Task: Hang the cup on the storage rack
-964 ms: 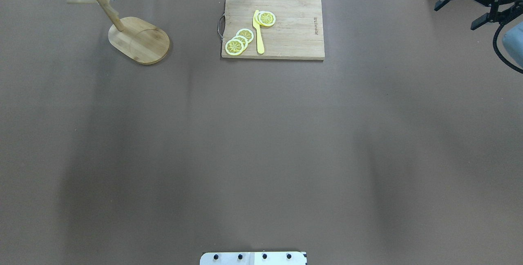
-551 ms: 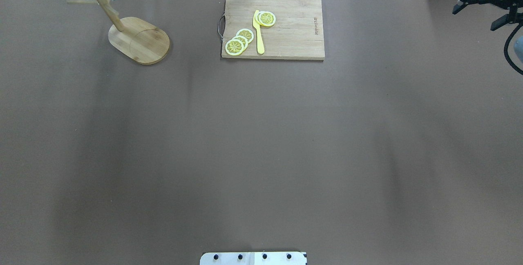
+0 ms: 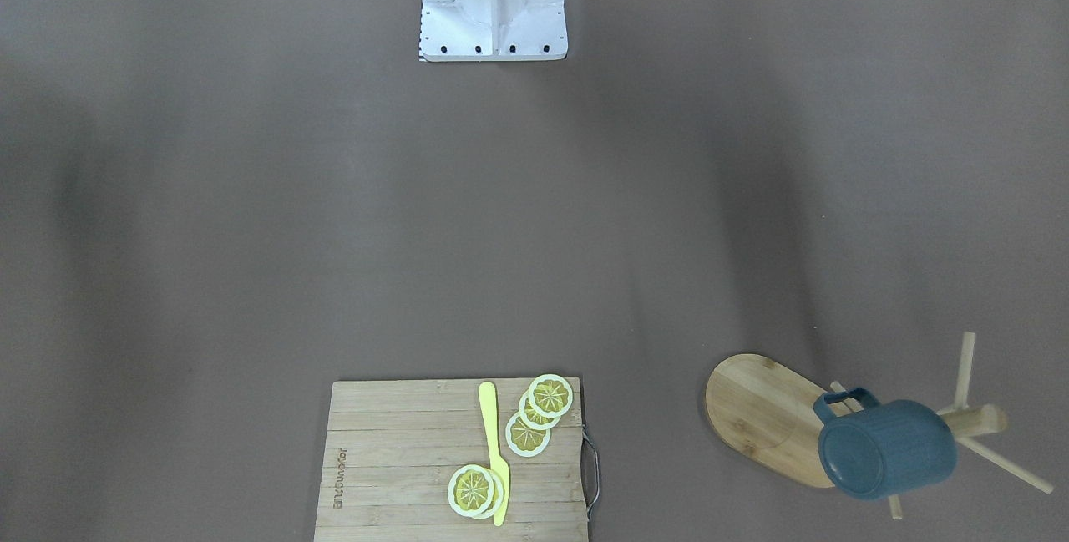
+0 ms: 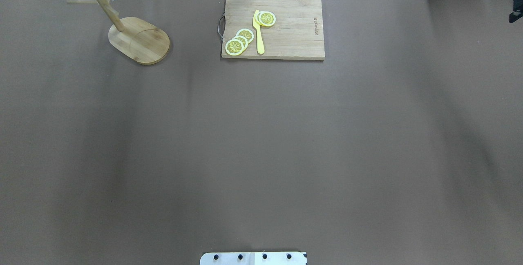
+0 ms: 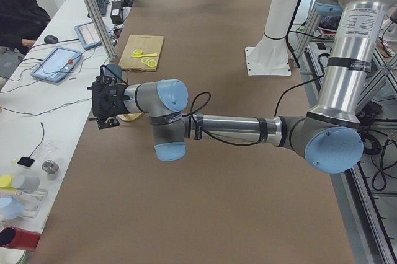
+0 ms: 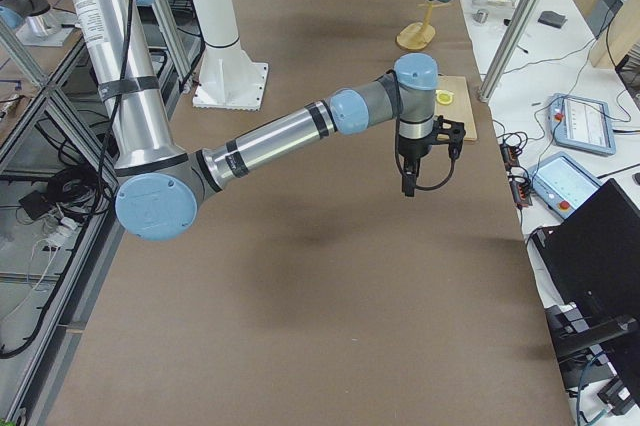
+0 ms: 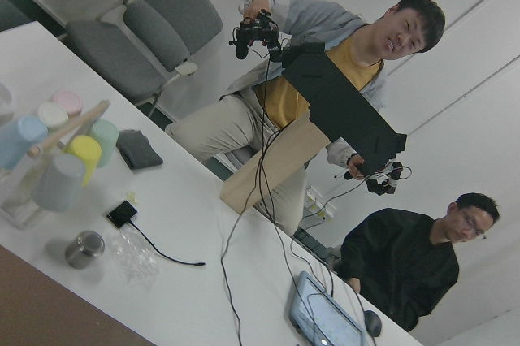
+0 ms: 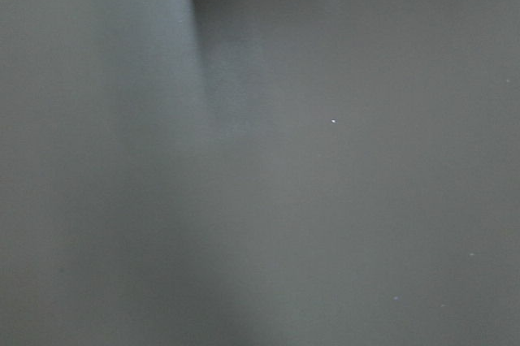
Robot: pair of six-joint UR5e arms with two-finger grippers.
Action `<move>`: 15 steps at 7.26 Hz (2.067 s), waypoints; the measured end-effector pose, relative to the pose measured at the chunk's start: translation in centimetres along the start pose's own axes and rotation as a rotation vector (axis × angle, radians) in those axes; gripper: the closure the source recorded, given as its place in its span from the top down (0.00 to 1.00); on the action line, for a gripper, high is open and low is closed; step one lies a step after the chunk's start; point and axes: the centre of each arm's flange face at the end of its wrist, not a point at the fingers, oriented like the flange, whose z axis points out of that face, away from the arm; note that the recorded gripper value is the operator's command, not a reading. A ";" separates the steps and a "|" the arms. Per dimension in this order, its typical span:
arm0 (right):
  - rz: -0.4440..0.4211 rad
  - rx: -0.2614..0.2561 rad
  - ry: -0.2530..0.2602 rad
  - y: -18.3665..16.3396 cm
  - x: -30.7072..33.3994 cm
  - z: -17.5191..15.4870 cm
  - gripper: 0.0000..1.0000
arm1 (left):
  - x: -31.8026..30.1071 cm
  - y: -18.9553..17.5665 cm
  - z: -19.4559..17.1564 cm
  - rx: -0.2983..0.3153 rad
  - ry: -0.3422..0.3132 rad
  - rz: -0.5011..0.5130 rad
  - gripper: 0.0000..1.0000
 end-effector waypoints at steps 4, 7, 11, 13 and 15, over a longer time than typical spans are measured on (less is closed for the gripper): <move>-0.069 -0.054 0.038 2.4 10.1 1.9 1.00 | -10.7 3.8 0.4 -0.313 -0.398 0.490 0.98; -0.098 -0.128 0.043 6.3 15.3 4.5 1.00 | -13.4 8.1 1.2 -0.768 -0.490 0.466 0.98; -0.092 -0.210 -0.018 10.8 20.0 6.7 1.00 | -2.4 11.0 2.2 -0.986 -0.418 0.401 0.98; -0.067 -0.195 -0.064 10.4 20.0 5.8 1.00 | -2.5 11.9 2.0 -1.024 -0.371 0.361 0.98; -0.040 -0.159 -0.084 7.6 17.7 4.0 1.00 | -4.1 12.6 2.1 -1.035 -0.361 0.350 0.98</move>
